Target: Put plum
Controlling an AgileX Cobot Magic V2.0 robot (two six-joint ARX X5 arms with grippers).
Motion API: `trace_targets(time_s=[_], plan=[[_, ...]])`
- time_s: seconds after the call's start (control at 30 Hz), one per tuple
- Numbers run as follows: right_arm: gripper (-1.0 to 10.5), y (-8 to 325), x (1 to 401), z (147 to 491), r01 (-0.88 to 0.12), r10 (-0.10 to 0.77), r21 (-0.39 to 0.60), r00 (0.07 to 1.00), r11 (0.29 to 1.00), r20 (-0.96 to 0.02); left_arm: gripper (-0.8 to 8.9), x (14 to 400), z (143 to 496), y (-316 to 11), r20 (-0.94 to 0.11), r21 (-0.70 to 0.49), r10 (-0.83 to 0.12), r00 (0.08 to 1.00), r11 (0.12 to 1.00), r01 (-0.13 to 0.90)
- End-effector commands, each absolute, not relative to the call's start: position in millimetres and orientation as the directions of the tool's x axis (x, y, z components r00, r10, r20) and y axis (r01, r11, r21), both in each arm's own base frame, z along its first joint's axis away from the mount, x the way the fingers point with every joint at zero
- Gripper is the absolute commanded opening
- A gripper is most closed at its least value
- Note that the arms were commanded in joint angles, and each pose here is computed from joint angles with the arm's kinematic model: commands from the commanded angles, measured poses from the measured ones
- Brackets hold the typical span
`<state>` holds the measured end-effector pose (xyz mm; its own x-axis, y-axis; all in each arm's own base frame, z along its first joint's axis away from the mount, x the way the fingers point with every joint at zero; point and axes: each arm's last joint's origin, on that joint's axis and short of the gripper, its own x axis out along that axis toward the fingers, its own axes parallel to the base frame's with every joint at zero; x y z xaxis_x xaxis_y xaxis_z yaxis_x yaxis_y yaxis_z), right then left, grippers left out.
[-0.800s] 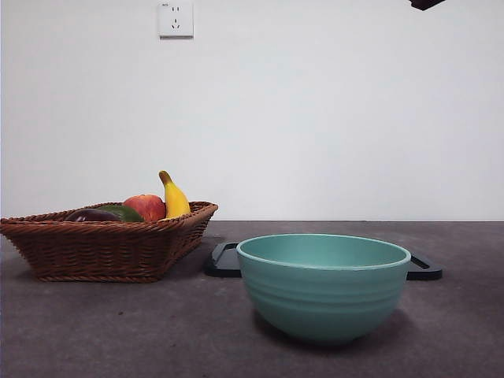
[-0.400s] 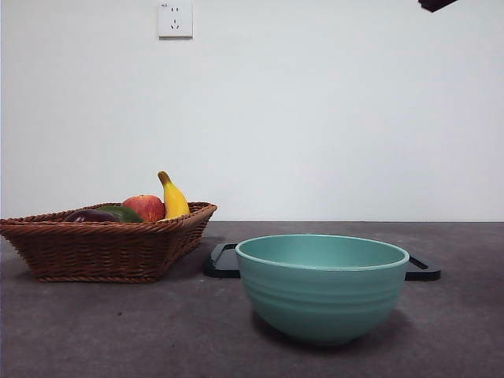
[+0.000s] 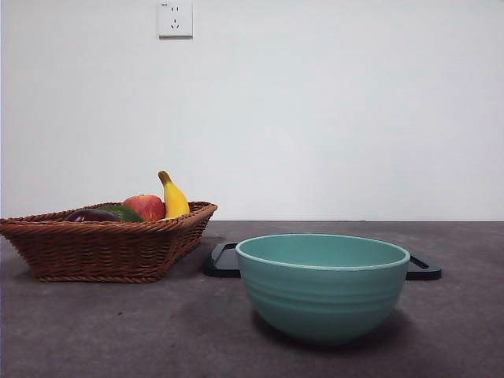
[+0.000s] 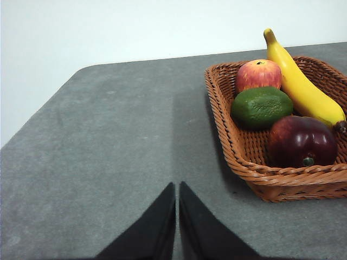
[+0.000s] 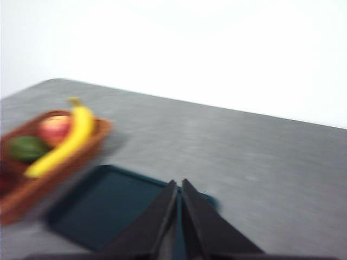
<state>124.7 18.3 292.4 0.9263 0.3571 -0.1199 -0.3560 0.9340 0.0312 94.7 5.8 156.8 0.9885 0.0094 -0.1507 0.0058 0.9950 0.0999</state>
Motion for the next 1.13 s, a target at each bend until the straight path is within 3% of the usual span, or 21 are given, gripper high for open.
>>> trace_targets(time_s=[0.03,0.4,0.83,1.13], plan=[[0.1,13,117,273,-0.262,0.261,0.007,0.961,0.965,-0.089,0.09,95,149,6,-0.177,0.089,0.015,0.984,0.996,0.001],[0.1,6,94,216,-0.096,0.096,-0.006,0.995,0.995,-0.018,0.09,95,149,6,-0.177,0.089,0.015,0.984,0.996,0.001],[0.1,7,97,166,-0.105,0.106,0.067,0.994,0.992,-0.008,0.09,95,149,6,-0.177,0.089,0.015,0.984,0.996,0.001],[0.1,8,96,157,-0.107,0.114,0.072,0.989,0.992,-0.096,0.09,95,149,6,-0.177,0.089,0.015,0.984,0.996,0.001]])
